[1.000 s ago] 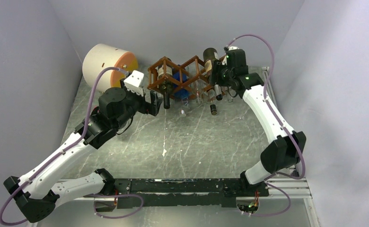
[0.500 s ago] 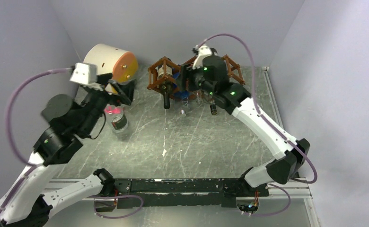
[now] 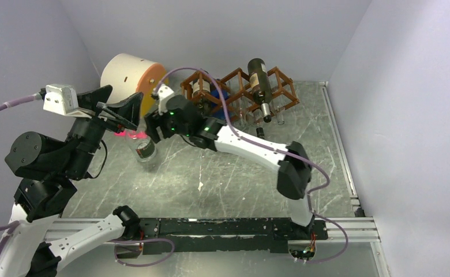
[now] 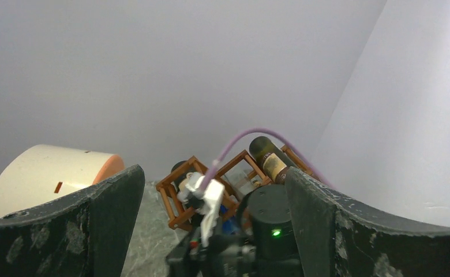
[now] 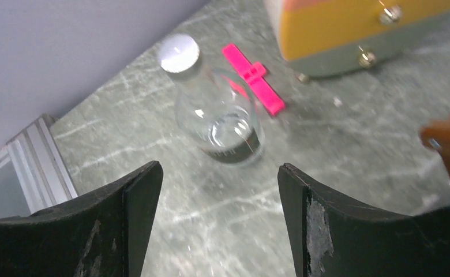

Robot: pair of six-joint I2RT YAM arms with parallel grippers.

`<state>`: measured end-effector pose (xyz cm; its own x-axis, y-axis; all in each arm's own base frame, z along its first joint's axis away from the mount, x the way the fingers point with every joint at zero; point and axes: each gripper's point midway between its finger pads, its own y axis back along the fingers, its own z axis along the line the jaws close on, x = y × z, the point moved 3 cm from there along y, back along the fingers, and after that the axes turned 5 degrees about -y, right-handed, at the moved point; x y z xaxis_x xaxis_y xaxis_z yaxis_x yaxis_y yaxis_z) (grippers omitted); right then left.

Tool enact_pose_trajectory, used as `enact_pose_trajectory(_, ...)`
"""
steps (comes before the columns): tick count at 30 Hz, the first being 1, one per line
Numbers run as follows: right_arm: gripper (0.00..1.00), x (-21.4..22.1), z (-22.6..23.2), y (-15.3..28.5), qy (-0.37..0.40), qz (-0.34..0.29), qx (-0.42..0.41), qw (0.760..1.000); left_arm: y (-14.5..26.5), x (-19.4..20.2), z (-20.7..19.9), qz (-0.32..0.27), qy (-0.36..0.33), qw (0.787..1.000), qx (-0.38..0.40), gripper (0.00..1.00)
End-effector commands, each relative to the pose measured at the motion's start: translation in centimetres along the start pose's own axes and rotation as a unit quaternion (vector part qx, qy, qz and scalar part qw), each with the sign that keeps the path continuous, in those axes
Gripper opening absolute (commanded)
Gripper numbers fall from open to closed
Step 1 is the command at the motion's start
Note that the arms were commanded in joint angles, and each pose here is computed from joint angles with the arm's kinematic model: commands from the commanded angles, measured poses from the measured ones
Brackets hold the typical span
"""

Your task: Put the wine bottle on the wine rack

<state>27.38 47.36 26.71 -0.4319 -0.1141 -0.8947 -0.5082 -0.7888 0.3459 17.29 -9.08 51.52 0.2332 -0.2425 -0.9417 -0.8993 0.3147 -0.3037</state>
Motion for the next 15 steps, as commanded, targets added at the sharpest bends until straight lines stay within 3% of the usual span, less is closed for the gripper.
enact_pose_trajectory(1, 0.78, -2.0, 3.3, -3.1, 0.038, -0.038, -0.028, 0.998, 0.3, -0.6, 0.6, -0.005, -0.008, 1.0, -0.012, 0.95)
enact_pose_trajectory(11, 0.79, -0.7, 4.0, -9.8, 0.036, -0.055, -0.011, 0.998, 0.5, -1.6, -0.8, -0.006, 0.015, 0.999, 0.029, 0.95)
enact_pose_trajectory(13, 0.75, -0.4, 4.1, -10.8, 0.04, -0.057, -0.016, 0.997, 0.4, -1.6, -0.8, -0.005, 0.015, 0.999, 0.029, 0.95)
enact_pose_trajectory(15, 0.63, -0.1, 4.2, -11.7, 0.051, -0.058, -0.023, 0.997, 0.4, -1.5, -0.9, -0.003, 0.015, 0.999, 0.03, 0.95)
